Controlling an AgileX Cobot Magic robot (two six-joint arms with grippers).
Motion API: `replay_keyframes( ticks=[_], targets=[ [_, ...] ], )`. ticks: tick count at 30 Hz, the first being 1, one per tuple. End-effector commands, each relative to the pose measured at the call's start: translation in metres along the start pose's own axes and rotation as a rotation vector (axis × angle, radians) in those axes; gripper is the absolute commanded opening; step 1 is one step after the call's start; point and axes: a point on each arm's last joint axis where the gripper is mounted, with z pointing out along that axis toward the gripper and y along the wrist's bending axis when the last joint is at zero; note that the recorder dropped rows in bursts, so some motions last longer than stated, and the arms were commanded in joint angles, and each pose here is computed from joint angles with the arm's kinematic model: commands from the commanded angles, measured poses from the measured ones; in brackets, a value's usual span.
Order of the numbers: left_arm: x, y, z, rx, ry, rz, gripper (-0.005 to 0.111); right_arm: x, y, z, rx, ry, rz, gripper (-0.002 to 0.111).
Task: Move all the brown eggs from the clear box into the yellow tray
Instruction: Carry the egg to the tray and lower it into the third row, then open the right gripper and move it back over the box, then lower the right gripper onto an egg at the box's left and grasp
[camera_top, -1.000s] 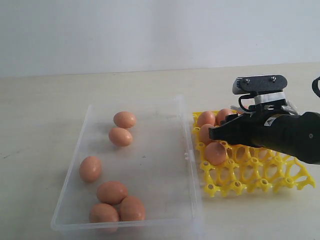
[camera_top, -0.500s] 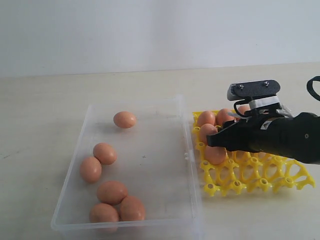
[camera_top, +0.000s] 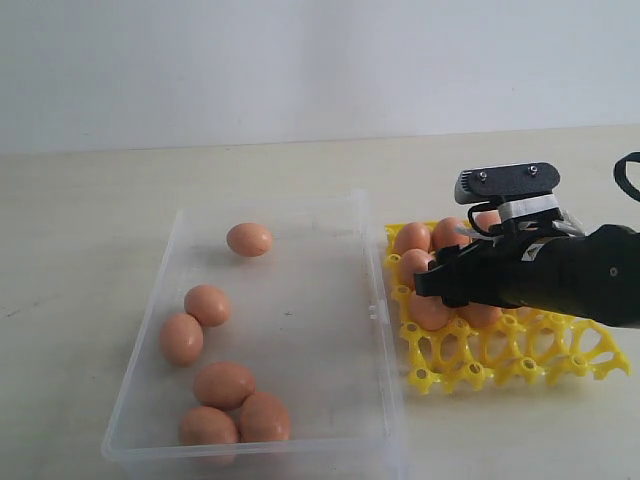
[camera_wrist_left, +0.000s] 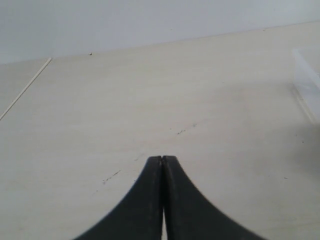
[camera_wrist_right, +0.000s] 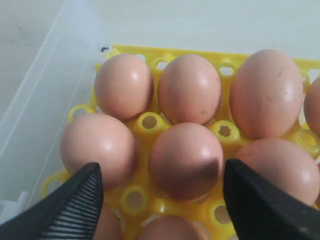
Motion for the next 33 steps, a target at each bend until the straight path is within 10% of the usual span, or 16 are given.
replay_keyframes(
  ticks=[1, 5, 9, 19, 33],
  targets=[
    [-0.002, 0.000, 0.000, 0.004, -0.013, -0.004, 0.000, -0.003, -0.001, -0.002, -0.005, -0.004, -0.006, 0.064],
    [-0.002, 0.000, 0.000, 0.004, -0.013, -0.004, 0.000, -0.018, 0.003, -0.017, -0.034, -0.028, 0.008, 0.047],
    [-0.002, 0.000, 0.000, 0.004, -0.013, -0.004, 0.000, -0.048, 0.018, -0.041, -0.123, -0.033, -0.036, 0.000],
    [-0.002, 0.000, 0.000, 0.004, -0.013, -0.004, 0.000, -0.102, 0.103, -0.060, -0.405, 0.090, -0.254, 0.003],
    [-0.002, 0.000, 0.000, 0.004, -0.013, -0.004, 0.000, -0.098, 0.199, 0.027, -0.516, 0.183, -0.548, 0.055]
  ],
)
